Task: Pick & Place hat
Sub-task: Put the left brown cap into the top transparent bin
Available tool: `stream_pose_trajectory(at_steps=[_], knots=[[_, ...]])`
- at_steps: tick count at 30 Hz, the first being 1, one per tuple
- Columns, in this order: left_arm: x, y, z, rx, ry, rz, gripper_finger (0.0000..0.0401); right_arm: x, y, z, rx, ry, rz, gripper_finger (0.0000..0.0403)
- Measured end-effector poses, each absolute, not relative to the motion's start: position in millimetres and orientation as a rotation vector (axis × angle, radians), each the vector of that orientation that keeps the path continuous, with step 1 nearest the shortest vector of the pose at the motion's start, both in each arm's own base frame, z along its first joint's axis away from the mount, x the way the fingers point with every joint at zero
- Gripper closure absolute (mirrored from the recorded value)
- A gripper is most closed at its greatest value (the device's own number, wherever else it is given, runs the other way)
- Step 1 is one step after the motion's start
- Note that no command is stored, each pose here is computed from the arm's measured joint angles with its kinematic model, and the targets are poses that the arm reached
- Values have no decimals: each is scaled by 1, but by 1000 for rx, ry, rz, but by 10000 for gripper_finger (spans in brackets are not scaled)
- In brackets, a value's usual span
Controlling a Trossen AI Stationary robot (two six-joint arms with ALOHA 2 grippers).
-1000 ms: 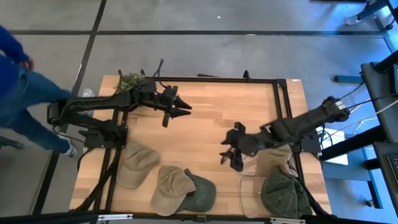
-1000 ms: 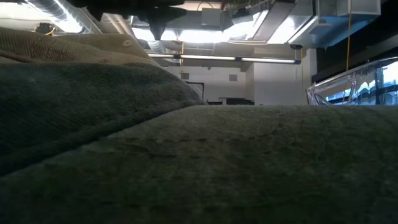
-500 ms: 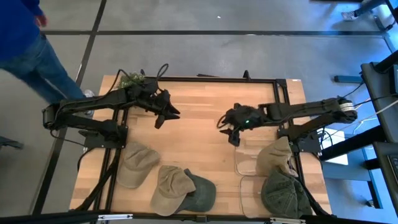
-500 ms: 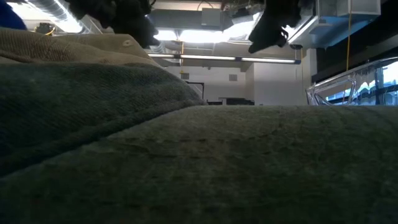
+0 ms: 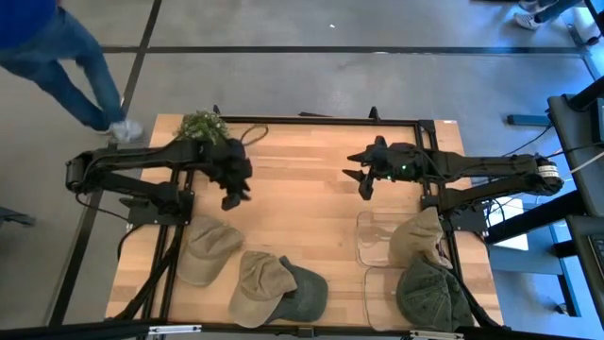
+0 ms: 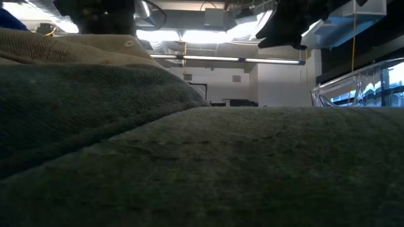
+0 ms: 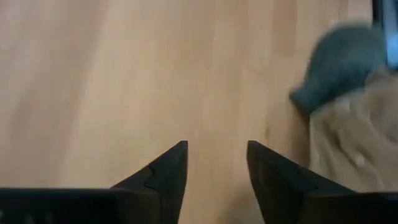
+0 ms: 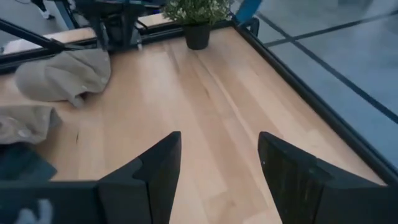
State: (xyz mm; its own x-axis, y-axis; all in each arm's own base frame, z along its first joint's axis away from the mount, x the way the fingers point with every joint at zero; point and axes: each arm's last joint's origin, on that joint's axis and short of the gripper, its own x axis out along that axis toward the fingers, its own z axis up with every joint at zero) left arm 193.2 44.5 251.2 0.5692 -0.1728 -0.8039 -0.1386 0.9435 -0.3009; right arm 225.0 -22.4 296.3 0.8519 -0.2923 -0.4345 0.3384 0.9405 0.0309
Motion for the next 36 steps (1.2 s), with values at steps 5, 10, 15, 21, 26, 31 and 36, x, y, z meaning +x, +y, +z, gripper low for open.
stream_pose_trajectory(at_steps=[5, 10, 15, 21, 26, 31, 36], knots=[[190, 30, 244, -392, 1098, -51, 194, 225, -26, 295, 82, 448, -343, 189], [188, 20, 242, -344, 1150, -100, 165, 225, -31, 295, 80, 449, -362, 189], [188, 13, 242, -420, 1171, -68, 160, 224, -34, 295, 66, 454, -371, 189], [181, 8, 232, -363, 1289, -29, 160, 224, -34, 295, 49, 462, -367, 189], [176, -1, 207, -363, 1372, -43, 160, 224, -34, 294, 14, 473, -359, 189], [171, -11, 180, -349, 1462, -62, 160, 223, -34, 294, 14, 478, -359, 189], [170, -16, 160, -324, 1499, -63, 160, 223, -34, 294, 11, 479, -359, 189]])
